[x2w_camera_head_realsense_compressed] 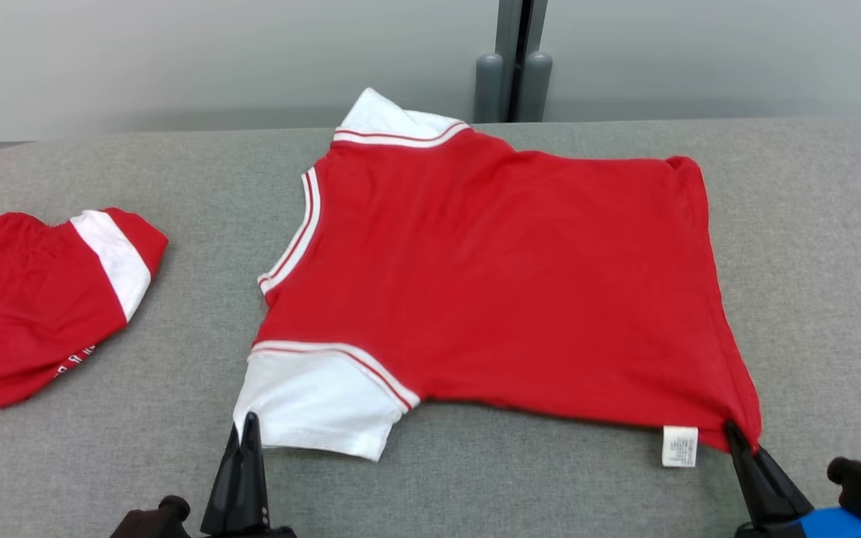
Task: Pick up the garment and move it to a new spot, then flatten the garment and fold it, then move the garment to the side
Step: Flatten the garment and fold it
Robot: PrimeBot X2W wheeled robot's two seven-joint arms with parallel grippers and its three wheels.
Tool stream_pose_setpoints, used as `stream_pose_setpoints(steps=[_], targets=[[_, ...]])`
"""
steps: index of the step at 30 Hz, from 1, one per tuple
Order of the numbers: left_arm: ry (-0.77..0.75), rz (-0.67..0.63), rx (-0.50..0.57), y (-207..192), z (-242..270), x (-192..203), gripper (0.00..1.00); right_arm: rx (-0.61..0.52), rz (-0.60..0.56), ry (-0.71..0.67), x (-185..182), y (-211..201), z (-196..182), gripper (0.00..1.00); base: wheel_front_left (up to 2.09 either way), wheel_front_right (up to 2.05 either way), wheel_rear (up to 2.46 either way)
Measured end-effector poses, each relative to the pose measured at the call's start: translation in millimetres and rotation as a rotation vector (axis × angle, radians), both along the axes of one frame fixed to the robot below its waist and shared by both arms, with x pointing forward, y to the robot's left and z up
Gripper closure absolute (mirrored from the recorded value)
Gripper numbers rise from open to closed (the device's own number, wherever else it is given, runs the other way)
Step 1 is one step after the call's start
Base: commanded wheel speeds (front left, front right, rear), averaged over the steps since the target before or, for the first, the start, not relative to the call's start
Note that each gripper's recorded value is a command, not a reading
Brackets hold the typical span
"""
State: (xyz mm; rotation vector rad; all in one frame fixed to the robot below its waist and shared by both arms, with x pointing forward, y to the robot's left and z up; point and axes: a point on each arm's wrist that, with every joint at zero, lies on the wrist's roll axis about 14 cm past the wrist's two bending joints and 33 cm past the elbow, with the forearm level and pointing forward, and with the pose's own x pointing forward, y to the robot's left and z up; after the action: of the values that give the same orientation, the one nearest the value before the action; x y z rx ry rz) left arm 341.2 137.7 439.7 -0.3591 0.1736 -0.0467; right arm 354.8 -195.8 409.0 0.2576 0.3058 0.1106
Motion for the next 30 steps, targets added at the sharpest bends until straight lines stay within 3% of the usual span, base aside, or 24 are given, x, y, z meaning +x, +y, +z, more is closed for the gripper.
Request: stream_pose_setpoints(steps=[14,30], targets=[[-0.048,-0.093,0.022,-16,18,13,1.00,-0.009,-0.019,0.023,-7,-1,14,1.00,0.00,0.00,0.00],[-0.147,-0.232,0.121,-31,36,107,1.00,-0.001,-0.017,0.020,33,-1,22,1.00,0.00,0.00,0.00]])
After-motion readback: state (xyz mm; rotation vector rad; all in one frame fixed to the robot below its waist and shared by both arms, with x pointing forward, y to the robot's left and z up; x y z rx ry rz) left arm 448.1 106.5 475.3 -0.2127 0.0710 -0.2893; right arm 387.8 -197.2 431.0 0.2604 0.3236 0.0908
